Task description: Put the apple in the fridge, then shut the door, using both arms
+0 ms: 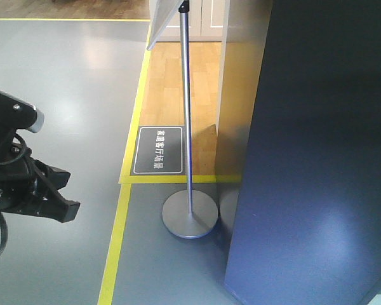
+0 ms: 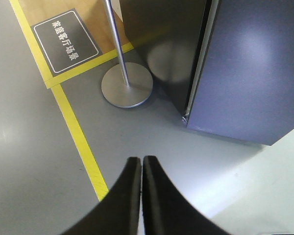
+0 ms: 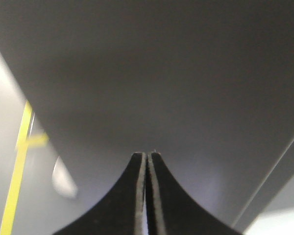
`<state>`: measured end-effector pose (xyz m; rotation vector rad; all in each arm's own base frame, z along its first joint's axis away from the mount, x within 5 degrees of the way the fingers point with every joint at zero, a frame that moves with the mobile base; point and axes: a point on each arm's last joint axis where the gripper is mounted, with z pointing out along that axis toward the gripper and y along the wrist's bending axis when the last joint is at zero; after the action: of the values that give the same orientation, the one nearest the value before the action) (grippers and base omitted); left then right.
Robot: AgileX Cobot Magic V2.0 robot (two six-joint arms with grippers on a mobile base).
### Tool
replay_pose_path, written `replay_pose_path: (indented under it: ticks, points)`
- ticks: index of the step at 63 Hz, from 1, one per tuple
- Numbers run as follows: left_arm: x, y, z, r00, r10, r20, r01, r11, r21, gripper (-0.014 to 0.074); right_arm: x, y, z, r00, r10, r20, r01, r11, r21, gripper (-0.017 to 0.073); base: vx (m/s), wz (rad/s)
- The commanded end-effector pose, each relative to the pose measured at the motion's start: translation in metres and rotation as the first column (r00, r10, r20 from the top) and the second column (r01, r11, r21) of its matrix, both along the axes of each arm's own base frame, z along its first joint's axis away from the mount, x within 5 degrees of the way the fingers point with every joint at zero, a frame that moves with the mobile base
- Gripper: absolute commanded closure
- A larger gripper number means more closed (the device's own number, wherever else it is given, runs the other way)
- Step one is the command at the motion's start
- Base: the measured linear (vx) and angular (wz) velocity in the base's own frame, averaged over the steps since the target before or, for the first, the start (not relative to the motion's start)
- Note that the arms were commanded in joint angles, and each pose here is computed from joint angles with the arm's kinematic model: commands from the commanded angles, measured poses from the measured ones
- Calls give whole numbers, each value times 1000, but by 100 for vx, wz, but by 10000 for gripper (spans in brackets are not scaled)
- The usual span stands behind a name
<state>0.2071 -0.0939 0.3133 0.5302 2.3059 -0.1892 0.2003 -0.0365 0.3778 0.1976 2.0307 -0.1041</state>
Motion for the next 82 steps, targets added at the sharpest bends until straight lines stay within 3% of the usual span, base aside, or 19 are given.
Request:
replay_pose_path:
  ticks: [1,17,43,82]
  points:
    - [1,0,17,996,8,86,-4,999,-49,600,7,-11,22,984,-33,177,43,998,-54,563,0,0]
    - [1,0,17,996,9,83,-5,999,-54,600,32,-36,16,973,-103,204,119,991,-68,563,0,0]
    - [1,0,17,996,9,83,-5,999,-54,600,106,-59,21,979,-97,177,116,989,-95,563,0,0]
    - [1,0,17,996,9,83,-5,999,-54,600,210,-91,2,977,-96,192,115,989,-93,563,0,0]
